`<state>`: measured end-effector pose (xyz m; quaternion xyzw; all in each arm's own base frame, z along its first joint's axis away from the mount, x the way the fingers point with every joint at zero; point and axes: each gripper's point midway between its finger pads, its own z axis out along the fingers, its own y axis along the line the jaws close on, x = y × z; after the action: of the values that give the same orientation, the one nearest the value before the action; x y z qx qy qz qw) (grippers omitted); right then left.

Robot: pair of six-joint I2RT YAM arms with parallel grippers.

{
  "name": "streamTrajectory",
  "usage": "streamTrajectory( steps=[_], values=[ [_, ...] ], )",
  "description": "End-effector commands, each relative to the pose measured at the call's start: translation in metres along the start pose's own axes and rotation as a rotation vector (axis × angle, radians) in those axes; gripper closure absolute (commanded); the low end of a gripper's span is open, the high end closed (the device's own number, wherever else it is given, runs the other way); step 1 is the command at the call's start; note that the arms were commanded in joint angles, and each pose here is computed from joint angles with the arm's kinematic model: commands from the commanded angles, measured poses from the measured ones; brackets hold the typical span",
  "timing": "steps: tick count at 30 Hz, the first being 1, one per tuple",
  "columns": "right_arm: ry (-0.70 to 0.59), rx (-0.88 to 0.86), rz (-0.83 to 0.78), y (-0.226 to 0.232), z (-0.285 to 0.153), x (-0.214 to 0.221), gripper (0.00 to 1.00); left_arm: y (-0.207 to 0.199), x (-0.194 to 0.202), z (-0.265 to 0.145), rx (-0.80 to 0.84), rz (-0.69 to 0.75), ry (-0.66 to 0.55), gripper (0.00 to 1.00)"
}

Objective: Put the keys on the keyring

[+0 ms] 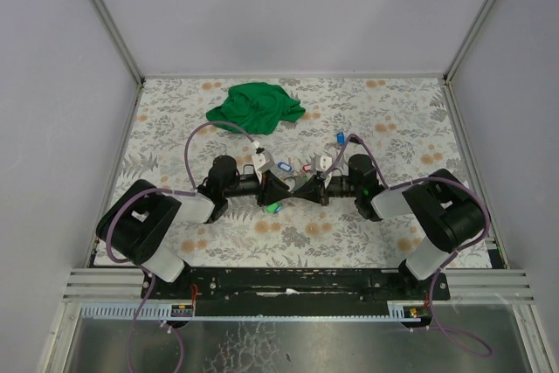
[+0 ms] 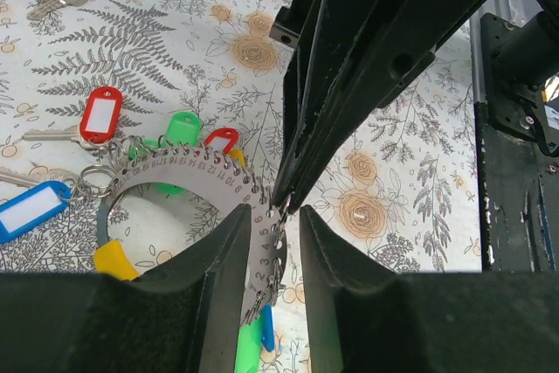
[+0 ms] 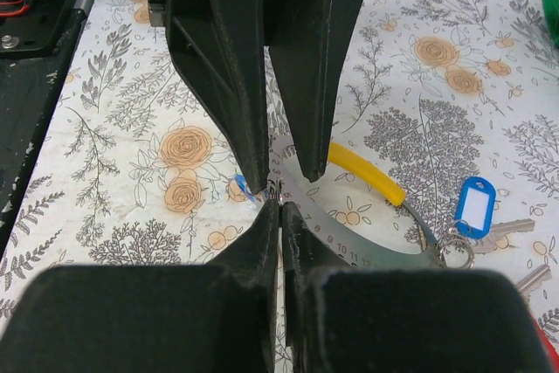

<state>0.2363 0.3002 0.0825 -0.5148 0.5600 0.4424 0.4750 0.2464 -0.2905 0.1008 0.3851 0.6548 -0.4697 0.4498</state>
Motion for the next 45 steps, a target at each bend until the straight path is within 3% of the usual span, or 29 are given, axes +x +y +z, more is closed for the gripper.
streamTrajectory(
  steps=[1,22,32,39,45],
  values=[
    [-0.078,0.001,-0.064,-0.004,-0.001,-0.022,1.00,0.000,-0.011,-0.003,0.020,0.028,-0.062,0.71],
    [-0.117,-0.012,-0.029,-0.001,-0.001,-0.024,1.00,0.002,-0.006,0.001,0.070,-0.016,-0.061,0.73],
    [-0.113,-0.039,-0.006,0.004,0.000,-0.021,1.00,-0.001,-0.010,0.002,0.091,-0.014,-0.073,0.85],
    [-0.092,-0.060,0.025,0.006,0.000,-0.016,1.00,-0.004,-0.011,0.003,0.112,-0.022,-0.080,0.86],
    [-0.085,-0.051,0.026,0.005,0.000,-0.017,0.99,-0.005,-0.010,0.003,0.114,-0.025,-0.075,1.00]
  ],
)
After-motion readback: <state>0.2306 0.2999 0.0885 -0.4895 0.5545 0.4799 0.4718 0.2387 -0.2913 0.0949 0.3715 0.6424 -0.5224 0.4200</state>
